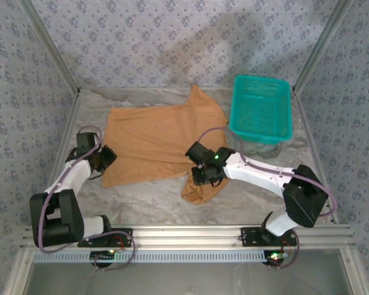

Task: Fold the inside-out t-shirt

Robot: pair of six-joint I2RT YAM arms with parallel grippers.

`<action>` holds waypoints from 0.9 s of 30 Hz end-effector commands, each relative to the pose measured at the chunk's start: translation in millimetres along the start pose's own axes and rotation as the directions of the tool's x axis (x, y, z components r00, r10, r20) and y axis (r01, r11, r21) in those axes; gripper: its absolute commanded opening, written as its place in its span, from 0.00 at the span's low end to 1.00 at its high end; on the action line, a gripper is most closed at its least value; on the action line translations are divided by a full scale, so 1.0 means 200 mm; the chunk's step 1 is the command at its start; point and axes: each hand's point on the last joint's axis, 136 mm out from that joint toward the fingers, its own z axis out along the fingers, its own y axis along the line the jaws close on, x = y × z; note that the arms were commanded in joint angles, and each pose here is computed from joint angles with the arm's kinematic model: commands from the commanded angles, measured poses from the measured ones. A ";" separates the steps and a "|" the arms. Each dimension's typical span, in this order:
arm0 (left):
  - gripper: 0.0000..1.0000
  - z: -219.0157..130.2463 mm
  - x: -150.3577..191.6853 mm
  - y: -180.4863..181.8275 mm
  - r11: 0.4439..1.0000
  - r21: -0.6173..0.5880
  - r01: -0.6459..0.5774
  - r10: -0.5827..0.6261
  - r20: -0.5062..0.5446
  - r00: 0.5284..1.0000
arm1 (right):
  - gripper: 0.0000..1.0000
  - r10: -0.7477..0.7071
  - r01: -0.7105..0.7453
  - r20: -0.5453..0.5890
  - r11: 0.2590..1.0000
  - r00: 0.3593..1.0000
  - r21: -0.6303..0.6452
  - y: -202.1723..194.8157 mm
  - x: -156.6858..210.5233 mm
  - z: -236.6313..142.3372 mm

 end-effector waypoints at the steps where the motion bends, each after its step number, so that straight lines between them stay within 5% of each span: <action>1: 0.13 0.01 0.09 0.10 0.999 -0.037 0.030 -0.032 -0.051 0.998 | 0.31 0.037 -0.036 -0.062 0.999 0.997 0.013 0.02 0.09 0.08; 10: 0.14 0.06 0.12 0.27 0.988 -0.074 0.137 -0.142 -0.080 0.987 | 0.38 0.038 -0.019 -0.206 0.995 0.978 0.095 -0.07 0.40 0.24; 15: 0.14 0.08 0.10 0.38 0.975 -0.118 0.189 -0.198 -0.075 0.977 | 0.00 0.061 -0.014 -0.244 0.982 0.968 0.190 -0.23 0.53 0.25; 17: 0.14 0.08 0.10 0.39 0.973 -0.129 0.192 -0.202 -0.074 0.977 | 0.00 0.071 -0.022 -0.238 0.979 0.969 0.202 -0.27 0.55 0.19; 27: 0.14 -0.03 0.11 0.34 0.977 -0.110 0.181 -0.189 -0.060 0.980 | 0.00 0.071 -0.071 0.008 0.997 0.997 0.038 -0.26 0.41 0.00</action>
